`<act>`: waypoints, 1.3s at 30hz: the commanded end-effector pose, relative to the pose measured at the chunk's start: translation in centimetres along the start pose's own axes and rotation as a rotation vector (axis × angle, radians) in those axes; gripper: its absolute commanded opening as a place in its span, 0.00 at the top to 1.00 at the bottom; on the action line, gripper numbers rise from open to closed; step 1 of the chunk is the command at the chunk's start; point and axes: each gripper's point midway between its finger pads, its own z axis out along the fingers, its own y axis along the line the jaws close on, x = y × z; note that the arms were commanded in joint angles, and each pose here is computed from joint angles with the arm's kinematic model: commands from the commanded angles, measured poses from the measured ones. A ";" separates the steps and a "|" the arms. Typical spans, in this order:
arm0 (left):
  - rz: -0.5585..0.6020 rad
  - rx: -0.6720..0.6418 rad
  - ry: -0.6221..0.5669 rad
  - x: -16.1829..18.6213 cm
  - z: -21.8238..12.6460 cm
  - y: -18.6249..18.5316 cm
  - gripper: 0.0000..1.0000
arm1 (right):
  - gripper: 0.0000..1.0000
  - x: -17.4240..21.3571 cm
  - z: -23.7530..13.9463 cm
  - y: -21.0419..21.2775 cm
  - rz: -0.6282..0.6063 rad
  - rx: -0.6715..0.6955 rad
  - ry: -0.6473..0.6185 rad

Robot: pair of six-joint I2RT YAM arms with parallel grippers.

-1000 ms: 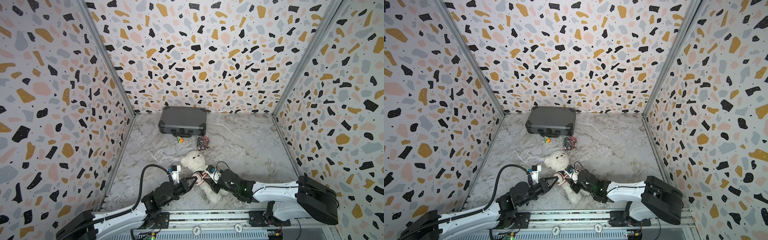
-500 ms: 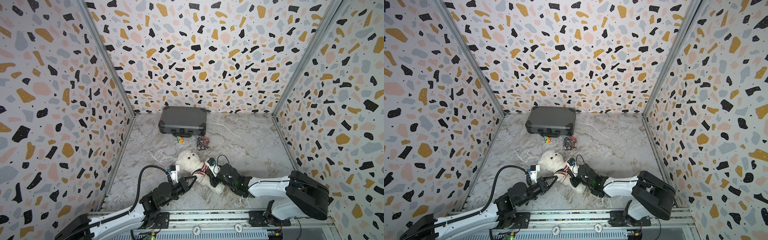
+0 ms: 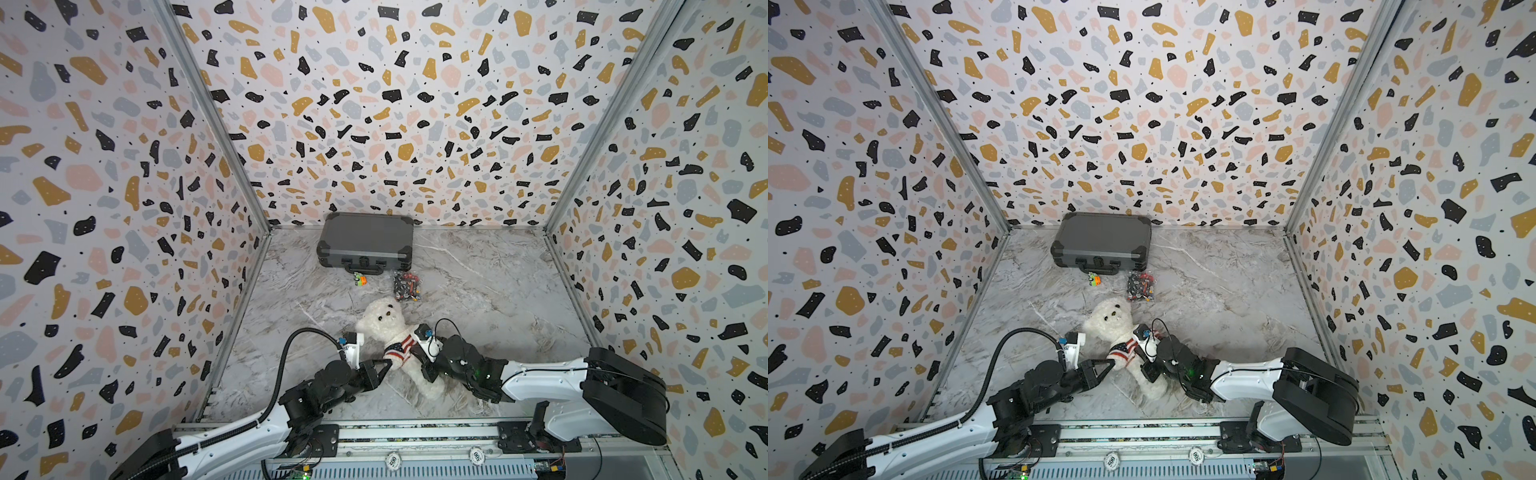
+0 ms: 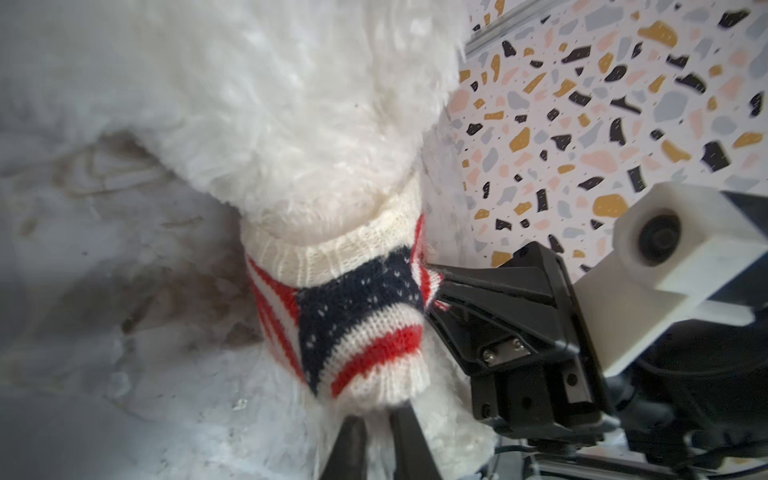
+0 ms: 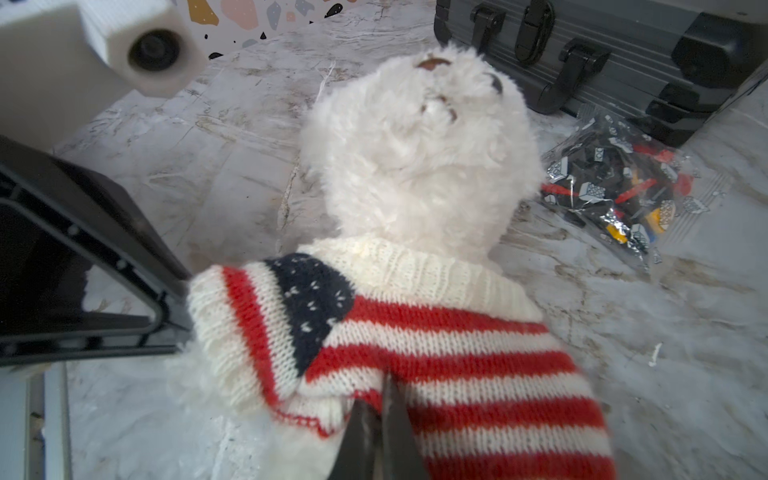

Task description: Dress the teddy bear

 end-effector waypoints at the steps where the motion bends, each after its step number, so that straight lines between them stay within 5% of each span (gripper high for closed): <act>1: 0.080 -0.047 -0.008 -0.3 0.2 0.4 0.74 | 0.99 0.4 0.2 -0.3 -0.005 0.033 0.017; 5: 0.086 -0.042 0.001 0.0 0.4 0.0 0.66 | 0.99 0.4 0.5 0.4 -0.009 0.024 0.018; 22: 0.076 -0.108 -0.085 -1.7 0.9 0.6 0.68 | 1.00 1.6 1.0 2.9 -0.076 0.000 0.040; 26: 0.093 -0.124 -0.075 -1.6 1.1 0.8 0.88 | 1.00 1.6 0.7 2.5 -0.076 0.021 0.041; 30: 0.105 -0.101 -0.057 -1.2 1.1 0.5 0.99 | 1.00 1.6 0.6 1.8 -0.075 0.050 0.048; 39: 0.204 -0.005 0.074 0.7 0.9 -1.7 1.00 | 1.00 3.1 0.1 -3.0 0.060 0.137 0.099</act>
